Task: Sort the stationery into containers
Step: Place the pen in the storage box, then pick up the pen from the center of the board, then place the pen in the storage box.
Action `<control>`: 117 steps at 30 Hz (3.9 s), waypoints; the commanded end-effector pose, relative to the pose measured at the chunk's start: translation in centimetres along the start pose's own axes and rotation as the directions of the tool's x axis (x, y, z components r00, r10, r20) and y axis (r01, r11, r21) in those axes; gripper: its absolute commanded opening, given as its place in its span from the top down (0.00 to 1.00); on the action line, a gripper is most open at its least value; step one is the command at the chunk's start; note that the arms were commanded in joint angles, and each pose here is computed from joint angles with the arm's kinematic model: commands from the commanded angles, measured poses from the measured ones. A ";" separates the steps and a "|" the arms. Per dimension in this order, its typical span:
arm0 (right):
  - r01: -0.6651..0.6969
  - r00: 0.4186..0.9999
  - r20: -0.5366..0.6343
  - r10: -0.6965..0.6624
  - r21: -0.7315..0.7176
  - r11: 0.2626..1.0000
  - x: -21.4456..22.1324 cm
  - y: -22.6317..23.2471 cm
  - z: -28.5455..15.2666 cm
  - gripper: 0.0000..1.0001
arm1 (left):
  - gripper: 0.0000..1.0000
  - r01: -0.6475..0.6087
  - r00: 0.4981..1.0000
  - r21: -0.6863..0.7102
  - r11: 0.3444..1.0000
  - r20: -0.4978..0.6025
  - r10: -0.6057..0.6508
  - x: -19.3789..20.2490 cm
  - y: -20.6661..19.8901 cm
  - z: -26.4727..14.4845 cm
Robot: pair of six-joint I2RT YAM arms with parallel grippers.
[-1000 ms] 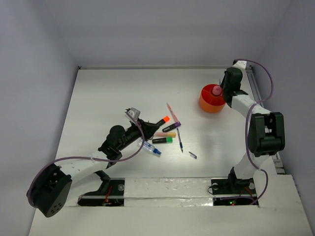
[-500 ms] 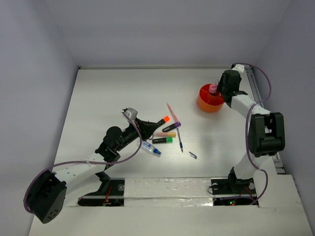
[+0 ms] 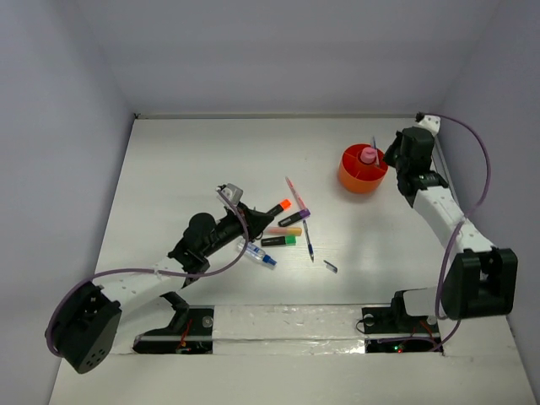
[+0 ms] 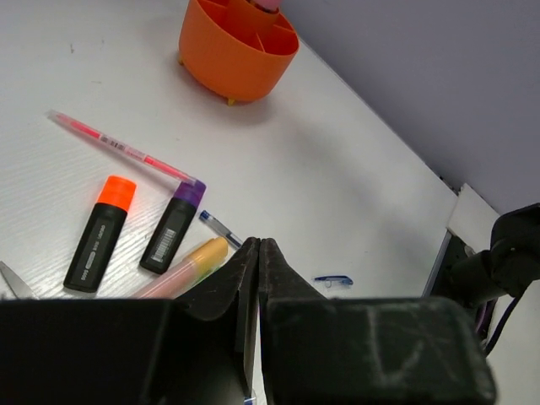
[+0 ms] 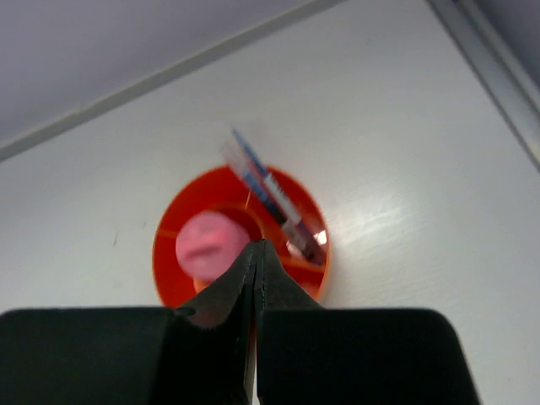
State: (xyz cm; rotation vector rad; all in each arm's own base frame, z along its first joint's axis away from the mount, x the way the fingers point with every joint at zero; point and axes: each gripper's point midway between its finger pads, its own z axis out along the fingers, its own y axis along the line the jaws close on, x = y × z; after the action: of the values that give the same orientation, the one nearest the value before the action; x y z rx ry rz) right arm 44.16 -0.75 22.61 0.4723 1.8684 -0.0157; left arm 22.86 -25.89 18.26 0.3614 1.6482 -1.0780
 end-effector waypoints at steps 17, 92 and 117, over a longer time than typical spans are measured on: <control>-0.061 0.796 -0.511 -0.325 -0.602 0.796 24.0 11.7 -18.5 0.49 | 1.00 -0.005 1.000 0.072 0.997 -0.020 0.007 -0.5 -2.4 2.8; 0.425 0.734 -0.225 -0.640 -0.583 0.692 13.9 25.8 1.1 1.00 | 0.94 -0.068 0.987 -0.192 0.979 0.129 0.094 -3.9 1.4 -0.8; -0.029 0.949 0.313 0.041 -0.042 0.999 -10.6 1.0 5.3 1.00 | 0.94 -0.072 0.990 -0.151 0.986 0.110 0.090 -3.5 0.7 -0.7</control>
State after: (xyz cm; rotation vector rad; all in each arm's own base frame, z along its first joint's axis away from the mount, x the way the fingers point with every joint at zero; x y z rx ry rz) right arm 51.05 -3.87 27.94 0.4490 1.6525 -0.0157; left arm 24.46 -23.73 18.55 0.2649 1.6701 -0.8542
